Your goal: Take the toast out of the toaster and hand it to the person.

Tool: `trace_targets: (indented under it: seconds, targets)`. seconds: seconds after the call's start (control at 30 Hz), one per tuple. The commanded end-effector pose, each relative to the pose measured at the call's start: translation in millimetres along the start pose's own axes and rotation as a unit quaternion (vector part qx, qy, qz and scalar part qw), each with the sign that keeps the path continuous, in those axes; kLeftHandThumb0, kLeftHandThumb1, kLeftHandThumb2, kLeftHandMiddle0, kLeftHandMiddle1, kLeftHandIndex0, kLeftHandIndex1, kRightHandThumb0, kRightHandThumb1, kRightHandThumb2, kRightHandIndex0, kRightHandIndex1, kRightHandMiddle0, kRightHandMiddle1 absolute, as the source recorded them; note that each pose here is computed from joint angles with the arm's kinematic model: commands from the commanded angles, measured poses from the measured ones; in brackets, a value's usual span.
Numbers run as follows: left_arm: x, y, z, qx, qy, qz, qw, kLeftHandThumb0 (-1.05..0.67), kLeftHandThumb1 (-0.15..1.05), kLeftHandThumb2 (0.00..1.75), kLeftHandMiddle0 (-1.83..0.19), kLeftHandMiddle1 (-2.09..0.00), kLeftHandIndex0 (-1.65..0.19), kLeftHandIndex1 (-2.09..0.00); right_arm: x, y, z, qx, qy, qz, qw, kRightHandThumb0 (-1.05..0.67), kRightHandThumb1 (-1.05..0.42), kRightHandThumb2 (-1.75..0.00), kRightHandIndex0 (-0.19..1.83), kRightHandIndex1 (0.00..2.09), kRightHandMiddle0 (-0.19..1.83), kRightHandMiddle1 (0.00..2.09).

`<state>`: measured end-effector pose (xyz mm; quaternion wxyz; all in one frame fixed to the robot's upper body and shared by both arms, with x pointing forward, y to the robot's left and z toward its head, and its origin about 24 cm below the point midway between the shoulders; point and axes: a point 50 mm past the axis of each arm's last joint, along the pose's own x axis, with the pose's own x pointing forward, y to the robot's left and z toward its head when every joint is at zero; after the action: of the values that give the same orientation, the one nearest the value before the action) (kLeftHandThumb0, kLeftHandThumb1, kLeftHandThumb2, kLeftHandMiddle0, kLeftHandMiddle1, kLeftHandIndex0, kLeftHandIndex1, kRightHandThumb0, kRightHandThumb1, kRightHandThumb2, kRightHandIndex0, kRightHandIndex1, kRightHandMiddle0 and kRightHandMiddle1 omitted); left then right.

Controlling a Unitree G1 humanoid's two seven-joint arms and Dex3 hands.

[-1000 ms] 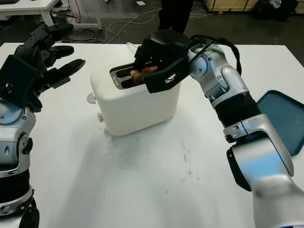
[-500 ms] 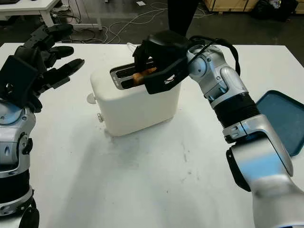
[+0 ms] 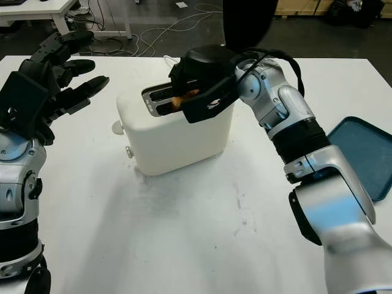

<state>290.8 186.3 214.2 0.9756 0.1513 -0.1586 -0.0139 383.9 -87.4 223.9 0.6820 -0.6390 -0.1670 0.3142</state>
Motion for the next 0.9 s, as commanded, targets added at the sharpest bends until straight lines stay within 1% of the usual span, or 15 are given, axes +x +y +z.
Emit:
trace_targets:
  seconds: [0.0, 0.13, 0.23, 0.3, 0.4, 0.5, 0.53, 0.57, 0.6, 0.63, 0.67, 0.7, 0.73, 0.8, 0.87]
  targets:
    - [-1.8, 1.0, -1.3, -0.003, 0.003, 0.004, 1.0, -0.31, 0.9, 0.09, -0.05, -0.92, -0.25, -0.46, 5, 28, -4.6, 0.0, 0.007, 0.062, 0.998, -0.48, -0.7, 0.0, 0.91, 1.39, 1.03, 0.76]
    - [-2.1, 1.0, -1.2, -0.004, 0.004, 0.005, 1.0, -0.3, 0.91, 0.08, -0.04, -0.92, -0.24, -0.45, 7, 33, -5.4, -0.008, 0.014, 0.094, 0.995, -0.5, -0.71, 0.0, 0.89, 1.15, 1.05, 0.65]
    - [-2.2, 1.4, -1.4, -0.004, 0.003, 0.005, 1.0, -0.29, 0.91, 0.08, -0.04, -0.93, -0.25, -0.45, 9, 35, -5.7, -0.014, 0.02, 0.112, 0.993, -0.54, -0.71, 0.0, 0.91, 1.07, 1.1, 0.49]
    - [-2.2, 1.5, -1.5, -0.003, 0.002, 0.005, 1.0, -0.29, 0.91, 0.08, -0.04, -0.93, -0.25, -0.45, 9, 36, -5.8, -0.018, 0.022, 0.117, 0.993, -0.54, -0.71, 0.0, 0.9, 1.06, 1.11, 0.44]
    - [-2.2, 1.5, -1.8, -0.004, 0.003, 0.005, 1.0, -0.31, 0.91, 0.07, -0.04, -0.93, -0.25, -0.45, 9, 36, -5.0, -0.032, 0.023, 0.117, 0.992, -0.6, -0.74, -0.01, 0.93, 1.11, 1.12, 0.37]
    - [-2.4, 1.1, -1.6, -0.004, 0.003, 0.005, 1.0, -0.31, 0.91, 0.07, -0.04, -0.93, -0.25, -0.45, 7, 38, -4.8, -0.056, 0.002, 0.087, 0.995, -0.64, -0.77, -0.01, 0.98, 1.22, 1.16, 0.39]
    - [-2.4, 1.0, -1.5, -0.004, 0.004, 0.005, 1.0, -0.31, 0.91, 0.07, -0.04, -0.93, -0.25, -0.45, 6, 39, -4.9, -0.068, -0.006, 0.071, 0.995, -0.63, -0.81, -0.02, 1.01, 1.27, 1.17, 0.41]
    - [-2.4, 0.9, -1.5, -0.004, 0.004, 0.005, 1.0, -0.3, 0.91, 0.07, -0.05, -0.93, -0.25, -0.45, 5, 39, -4.9, -0.076, -0.013, 0.057, 0.995, -0.6, -0.87, -0.06, 1.02, 1.36, 1.16, 0.57]
    - [-2.4, 1.0, -1.7, -0.005, 0.004, 0.005, 1.0, -0.3, 0.91, 0.07, -0.05, -0.93, -0.25, -0.45, 5, 40, -4.6, -0.084, -0.019, 0.041, 0.995, -0.57, -0.9, -0.13, 1.02, 1.46, 1.06, 0.87]
    - [-2.4, 1.0, -1.8, -0.005, 0.003, 0.005, 1.0, -0.3, 0.91, 0.07, -0.05, -0.93, -0.25, -0.45, 4, 39, -4.2, -0.088, -0.025, 0.024, 0.996, -0.53, -0.91, -0.21, 1.01, 1.6, 0.93, 1.26]
    - [-2.4, 1.0, -1.9, -0.005, 0.003, 0.006, 1.0, -0.3, 0.91, 0.07, -0.05, -0.93, -0.26, -0.45, 4, 39, -3.9, -0.09, -0.029, 0.011, 0.995, -0.48, -0.91, -0.3, 1.02, 1.69, 0.83, 1.54]
    - [-2.5, 1.0, -2.0, -0.006, 0.004, 0.006, 1.0, -0.3, 0.91, 0.07, -0.05, -0.93, -0.26, -0.45, 3, 37, -3.4, -0.096, -0.032, -0.003, 0.995, -0.47, -0.92, -0.34, 1.02, 1.72, 0.8, 1.64]
    - [-2.6, 1.0, -2.1, -0.007, 0.004, 0.006, 1.0, -0.3, 0.91, 0.07, -0.05, -0.93, -0.26, -0.45, 3, 34, -3.0, -0.099, -0.035, -0.014, 0.994, -0.45, -0.92, -0.38, 1.04, 1.73, 0.79, 1.69]
    - [-2.5, 1.0, -2.0, -0.007, 0.005, 0.005, 1.0, -0.3, 0.92, 0.07, -0.05, -0.93, -0.25, -0.45, 2, 29, -2.9, -0.098, -0.038, -0.032, 0.994, -0.43, -0.92, -0.44, 1.05, 1.74, 0.79, 1.73]
    - [-2.6, 1.1, -2.1, -0.006, 0.005, 0.005, 1.0, -0.31, 0.92, 0.06, -0.05, -0.93, -0.25, -0.44, -1, 16, -4.7, -0.079, -0.043, -0.063, 0.994, -0.42, -0.92, -0.46, 1.01, 1.74, 0.76, 1.74]
